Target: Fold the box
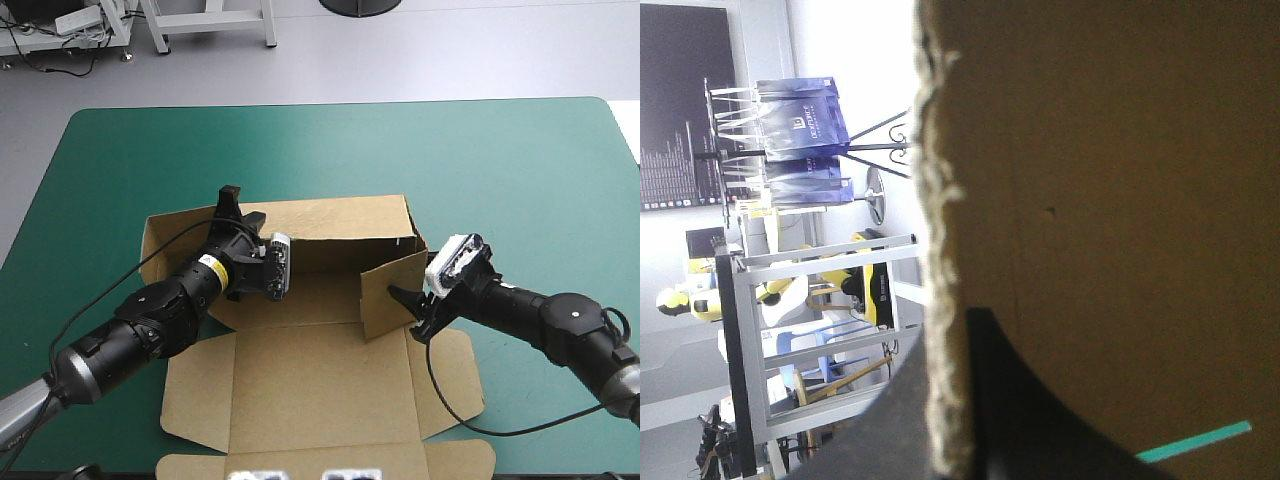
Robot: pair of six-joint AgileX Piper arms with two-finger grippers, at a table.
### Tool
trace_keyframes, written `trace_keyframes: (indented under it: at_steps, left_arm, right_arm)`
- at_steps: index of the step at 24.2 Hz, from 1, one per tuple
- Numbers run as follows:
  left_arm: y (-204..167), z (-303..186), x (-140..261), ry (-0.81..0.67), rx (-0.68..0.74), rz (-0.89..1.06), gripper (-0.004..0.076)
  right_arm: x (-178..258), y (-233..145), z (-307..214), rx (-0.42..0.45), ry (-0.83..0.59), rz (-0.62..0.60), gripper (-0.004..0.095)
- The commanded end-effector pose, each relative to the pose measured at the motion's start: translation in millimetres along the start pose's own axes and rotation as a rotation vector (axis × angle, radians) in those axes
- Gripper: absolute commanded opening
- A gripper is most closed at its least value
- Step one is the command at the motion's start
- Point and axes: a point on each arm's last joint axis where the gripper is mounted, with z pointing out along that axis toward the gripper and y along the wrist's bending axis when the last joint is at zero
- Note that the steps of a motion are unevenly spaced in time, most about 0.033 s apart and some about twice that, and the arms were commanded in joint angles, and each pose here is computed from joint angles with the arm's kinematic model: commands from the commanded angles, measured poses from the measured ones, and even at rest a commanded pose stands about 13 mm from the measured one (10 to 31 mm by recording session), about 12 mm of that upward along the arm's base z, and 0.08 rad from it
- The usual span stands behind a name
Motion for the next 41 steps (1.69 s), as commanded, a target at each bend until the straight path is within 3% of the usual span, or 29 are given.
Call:
trace_keyframes:
  at_steps: [1,5,13,17,21,28,31,41]
  left_arm:
    - [10.0,-7.2,-4.0,-0.039,-0.04,-0.021,-0.0006]
    - [10.1,-7.2,-4.6,-0.046,-0.041,-0.032,-0.0006]
    - [10.1,-7.3,-5.4,-0.056,-0.04,-0.05,-0.0006]
    - [10.4,-7.3,-6.7,-0.07,-0.043,-0.051,-0.0005]
    - [11.1,-7.8,-11.1,-0.119,-0.05,-0.054,-0.0005]
    - [10.8,-8.6,-15.3,-0.149,-0.05,-0.069,-0.0004]
    - [8.7,-19.1,-29.0,-0.187,-0.047,-0.049,0.0034]
    - [-11.8,-50.3,-63.9,-0.153,0.035,-0.055,0.0367]
  right_arm:
    - [-22.9,-2.8,0.5,0.077,-0.059,-0.021,0.064]
    - [-31.6,-7.4,3.4,0.147,-0.069,-0.008,0.0632]
    - [-29.0,-6.6,16.8,0.119,-0.045,0.024,0.056]
    - [-27.9,-1.5,23.2,0.04,-0.05,0.041,0.021]
    - [-27.8,6.0,26.4,-0.052,-0.06,0.048,-0.0019]
    - [-29.4,6.3,27.2,-0.038,-0.07,0.108,-0.0019]
    - [-28.8,4.4,27.2,-0.017,-0.065,0.113,-0.0019]
    - [-28.2,2.6,27.3,0.004,-0.06,0.128,-0.002]
